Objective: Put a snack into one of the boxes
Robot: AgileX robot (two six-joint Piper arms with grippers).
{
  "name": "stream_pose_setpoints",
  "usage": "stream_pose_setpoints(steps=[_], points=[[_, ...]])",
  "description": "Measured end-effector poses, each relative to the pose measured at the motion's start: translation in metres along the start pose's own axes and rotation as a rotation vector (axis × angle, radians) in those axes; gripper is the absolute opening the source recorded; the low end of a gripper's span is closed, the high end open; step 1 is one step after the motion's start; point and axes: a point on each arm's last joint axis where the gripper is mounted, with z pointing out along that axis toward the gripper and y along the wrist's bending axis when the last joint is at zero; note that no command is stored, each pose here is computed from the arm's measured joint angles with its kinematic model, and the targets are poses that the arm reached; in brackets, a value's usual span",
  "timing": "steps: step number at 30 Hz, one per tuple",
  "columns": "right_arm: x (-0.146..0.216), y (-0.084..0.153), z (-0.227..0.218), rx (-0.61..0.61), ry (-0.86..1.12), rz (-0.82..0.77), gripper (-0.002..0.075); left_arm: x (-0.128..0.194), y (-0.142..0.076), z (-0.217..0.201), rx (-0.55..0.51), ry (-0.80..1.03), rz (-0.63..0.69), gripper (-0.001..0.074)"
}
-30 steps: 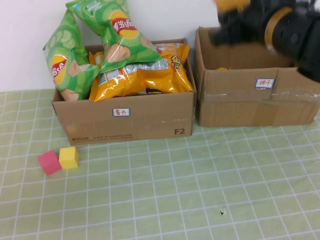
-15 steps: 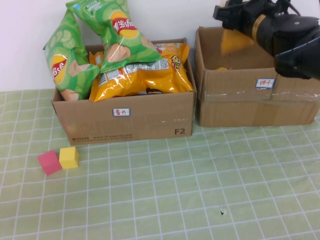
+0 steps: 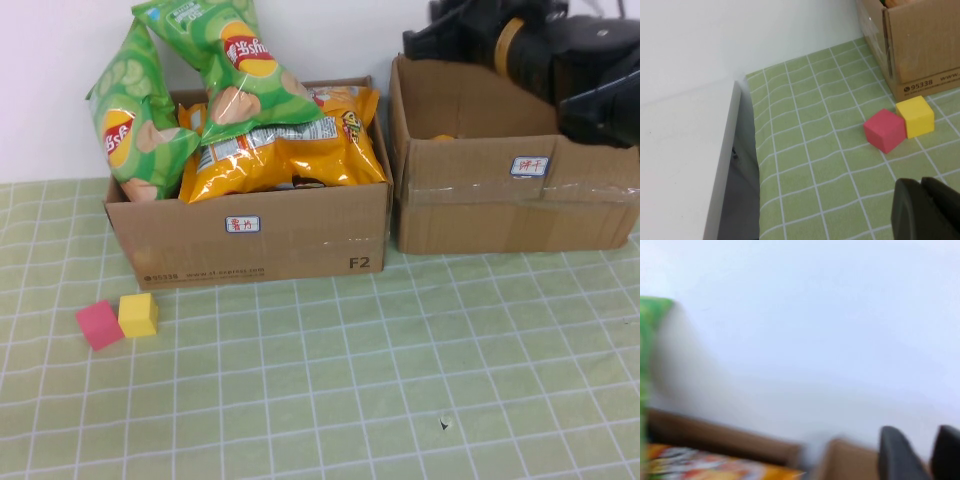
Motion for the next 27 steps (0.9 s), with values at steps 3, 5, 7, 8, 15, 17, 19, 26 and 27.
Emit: stream_pose_setpoints(steps=[3,5,7,8,15,17,19,26,27], points=[[-0.014,-0.008,-0.011,0.079,-0.032,-0.141,0.0091,0.0,0.0,0.0,0.0,0.0,0.0,-0.0001],[-0.022,-0.019,-0.021,0.19,-0.037,-0.243,0.0038,0.0,0.0,0.0,0.0,0.0,0.0,-0.0001],[-0.025,-0.035,-0.03,0.353,0.005,-0.296,0.0015,0.0,0.0,0.0,0.0,-0.001,0.0,-0.0001],[-0.025,-0.043,-0.036,0.444,0.053,-0.313,0.0009,0.0,0.0,0.0,0.0,-0.001,0.0,-0.0001],[0.016,-0.059,-0.063,0.569,0.594,-0.212,0.0,0.0,0.0,0.0,0.0,-0.001,0.0,-0.0001],[0.023,-0.049,-0.07,0.487,0.657,-0.157,-0.0001,0.0,0.0,0.0,0.0,-0.001,0.0,-0.0001],[0.025,-0.036,-0.078,0.419,0.674,-0.122,-0.0001,0.0,0.0,0.0,0.0,-0.001,0.0,-0.0001],[0.013,-0.011,-0.138,0.272,0.58,-0.069,-0.0001,0.0,0.0,0.0,0.0,-0.001,0.002,-0.0001],[0.014,-0.011,-0.146,0.266,0.573,-0.047,-0.0001,0.0,0.0,0.0,-0.001,-0.004,0.001,-0.0001]])
